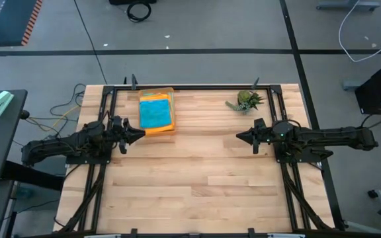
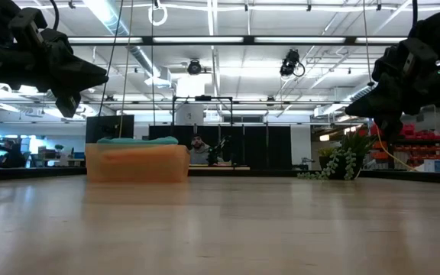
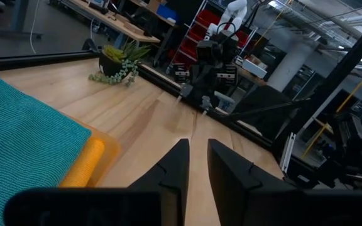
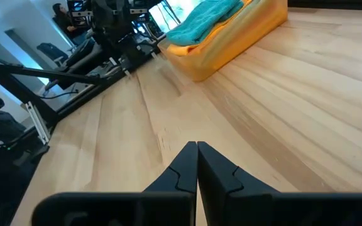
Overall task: Fold microfiber towels
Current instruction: Return to Home Position
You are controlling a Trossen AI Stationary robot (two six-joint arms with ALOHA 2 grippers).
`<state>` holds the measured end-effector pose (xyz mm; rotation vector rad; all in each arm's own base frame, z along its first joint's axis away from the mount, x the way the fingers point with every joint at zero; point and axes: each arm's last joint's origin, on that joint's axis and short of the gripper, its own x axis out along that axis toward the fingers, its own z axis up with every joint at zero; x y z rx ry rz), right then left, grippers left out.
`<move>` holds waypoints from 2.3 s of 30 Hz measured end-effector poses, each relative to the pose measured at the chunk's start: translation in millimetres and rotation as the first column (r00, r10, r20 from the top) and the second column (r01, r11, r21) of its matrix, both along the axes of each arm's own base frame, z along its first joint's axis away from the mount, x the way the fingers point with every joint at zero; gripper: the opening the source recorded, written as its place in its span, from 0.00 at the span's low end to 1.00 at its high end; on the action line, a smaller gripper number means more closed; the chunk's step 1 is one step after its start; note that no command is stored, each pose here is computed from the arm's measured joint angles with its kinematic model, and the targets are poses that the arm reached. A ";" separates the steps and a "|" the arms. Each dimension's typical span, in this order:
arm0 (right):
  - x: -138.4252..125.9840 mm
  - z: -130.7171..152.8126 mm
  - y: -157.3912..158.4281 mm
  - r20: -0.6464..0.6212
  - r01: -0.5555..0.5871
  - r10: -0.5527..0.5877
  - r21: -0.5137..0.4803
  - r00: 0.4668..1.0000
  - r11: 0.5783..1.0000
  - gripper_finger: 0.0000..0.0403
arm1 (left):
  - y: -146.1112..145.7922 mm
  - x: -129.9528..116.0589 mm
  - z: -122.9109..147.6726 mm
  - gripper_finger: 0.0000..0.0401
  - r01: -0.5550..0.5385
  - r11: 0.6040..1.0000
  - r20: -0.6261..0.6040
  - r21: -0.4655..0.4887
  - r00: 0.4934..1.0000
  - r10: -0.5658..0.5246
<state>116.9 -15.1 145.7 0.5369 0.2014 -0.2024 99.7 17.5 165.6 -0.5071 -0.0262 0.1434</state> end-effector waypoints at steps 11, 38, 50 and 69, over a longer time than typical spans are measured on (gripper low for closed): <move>0.0 0.0 0.0 0.000 0.000 0.000 0.000 1.000 1.000 0.04 | 0.0 0.0 -0.1 0.18 0.000 1.000 0.000 0.000 1.000 0.000; 0.0 0.0 0.0 0.000 0.000 0.000 0.000 1.000 1.000 0.04 | 0.0 0.0 -0.1 0.20 0.000 1.000 0.001 0.001 1.000 0.000; 0.0 -0.1 0.0 -0.001 0.000 0.000 0.000 1.000 1.000 0.04 | 0.0 0.0 -0.1 0.18 0.000 1.000 0.000 0.001 1.000 0.000; 0.0 -0.1 0.0 -0.001 0.000 0.000 0.000 1.000 1.000 0.04 | 0.0 0.0 -0.1 0.18 0.000 1.000 0.001 0.001 1.000 0.000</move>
